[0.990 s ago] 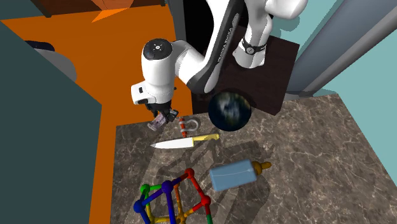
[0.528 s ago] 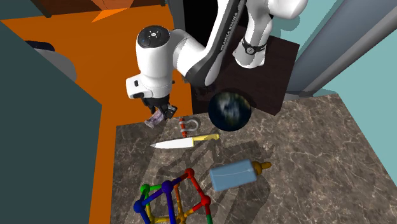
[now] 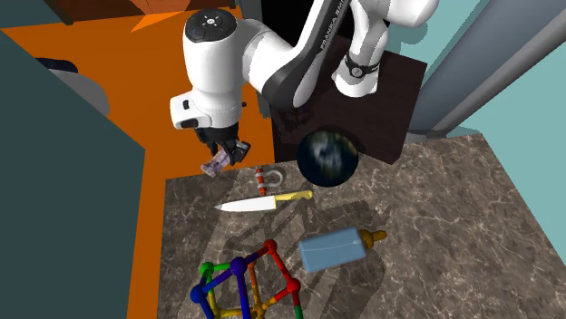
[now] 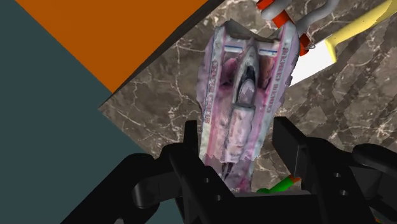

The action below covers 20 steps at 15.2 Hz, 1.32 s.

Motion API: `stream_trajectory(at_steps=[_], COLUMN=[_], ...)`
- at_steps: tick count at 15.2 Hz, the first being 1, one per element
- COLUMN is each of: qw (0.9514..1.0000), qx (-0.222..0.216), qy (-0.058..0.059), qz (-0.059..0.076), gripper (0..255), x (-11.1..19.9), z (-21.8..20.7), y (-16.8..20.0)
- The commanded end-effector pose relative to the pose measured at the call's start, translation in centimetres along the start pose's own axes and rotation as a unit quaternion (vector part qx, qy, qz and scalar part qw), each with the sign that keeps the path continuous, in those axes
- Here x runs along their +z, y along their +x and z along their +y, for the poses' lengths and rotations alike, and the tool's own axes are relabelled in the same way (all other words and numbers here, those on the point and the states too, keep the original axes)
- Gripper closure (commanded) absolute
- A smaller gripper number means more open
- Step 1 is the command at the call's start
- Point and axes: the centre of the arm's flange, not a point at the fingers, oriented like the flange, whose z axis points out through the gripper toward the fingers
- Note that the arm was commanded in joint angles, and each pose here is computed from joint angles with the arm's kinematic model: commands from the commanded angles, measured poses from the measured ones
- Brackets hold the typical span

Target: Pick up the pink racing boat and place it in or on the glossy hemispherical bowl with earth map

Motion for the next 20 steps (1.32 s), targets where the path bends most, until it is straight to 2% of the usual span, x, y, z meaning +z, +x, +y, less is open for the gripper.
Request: stream_trajectory(at_steps=[1,4,20], qw=[1.0000,1.0000,1.0000], qx=[0.000,0.000,0.000], qy=[0.000,0.000,0.000], qz=[0.000,0.000,0.000], gripper=[255,255,255], x=[-1.1,-2.6,-7.3], z=[0.0,0.2,-17.8], y=[0.2,0.5,-9.5])
